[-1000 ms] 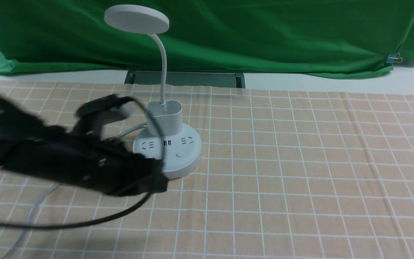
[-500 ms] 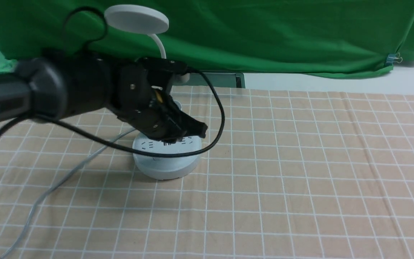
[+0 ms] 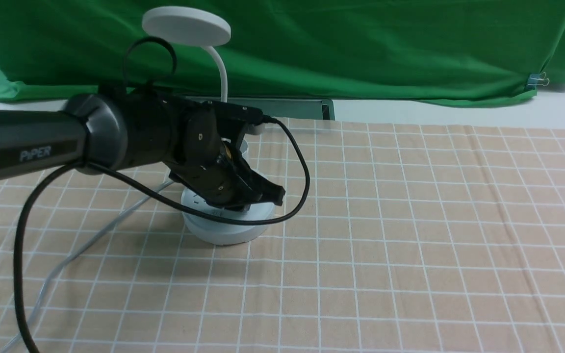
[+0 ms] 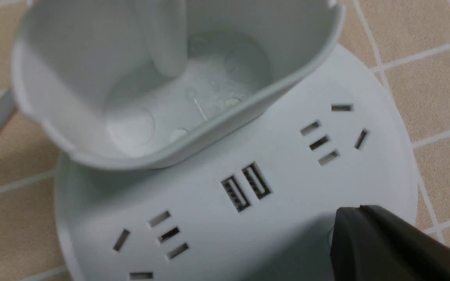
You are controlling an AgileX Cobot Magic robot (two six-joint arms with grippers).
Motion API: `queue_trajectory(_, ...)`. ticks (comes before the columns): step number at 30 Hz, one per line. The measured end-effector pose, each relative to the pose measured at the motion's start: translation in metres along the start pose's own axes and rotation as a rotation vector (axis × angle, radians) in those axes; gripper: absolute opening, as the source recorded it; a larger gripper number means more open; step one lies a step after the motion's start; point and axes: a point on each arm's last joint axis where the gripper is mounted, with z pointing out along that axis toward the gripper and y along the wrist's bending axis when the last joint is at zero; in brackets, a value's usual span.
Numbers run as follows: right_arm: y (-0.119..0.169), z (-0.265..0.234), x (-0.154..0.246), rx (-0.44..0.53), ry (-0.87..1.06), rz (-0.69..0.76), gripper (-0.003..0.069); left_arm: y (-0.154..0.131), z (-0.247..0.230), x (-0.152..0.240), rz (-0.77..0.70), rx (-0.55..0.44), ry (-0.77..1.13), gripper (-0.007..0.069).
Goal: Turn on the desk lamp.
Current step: Use the left arm to press the button switch on the lamp holder
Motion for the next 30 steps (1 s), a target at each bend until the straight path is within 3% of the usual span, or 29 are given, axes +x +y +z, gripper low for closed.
queue_trajectory(30,0.0,0.0,0.0,0.0,0.0,0.0,0.0238,-0.002,-0.006,-0.001,-0.015,0.01,0.017,0.0001)
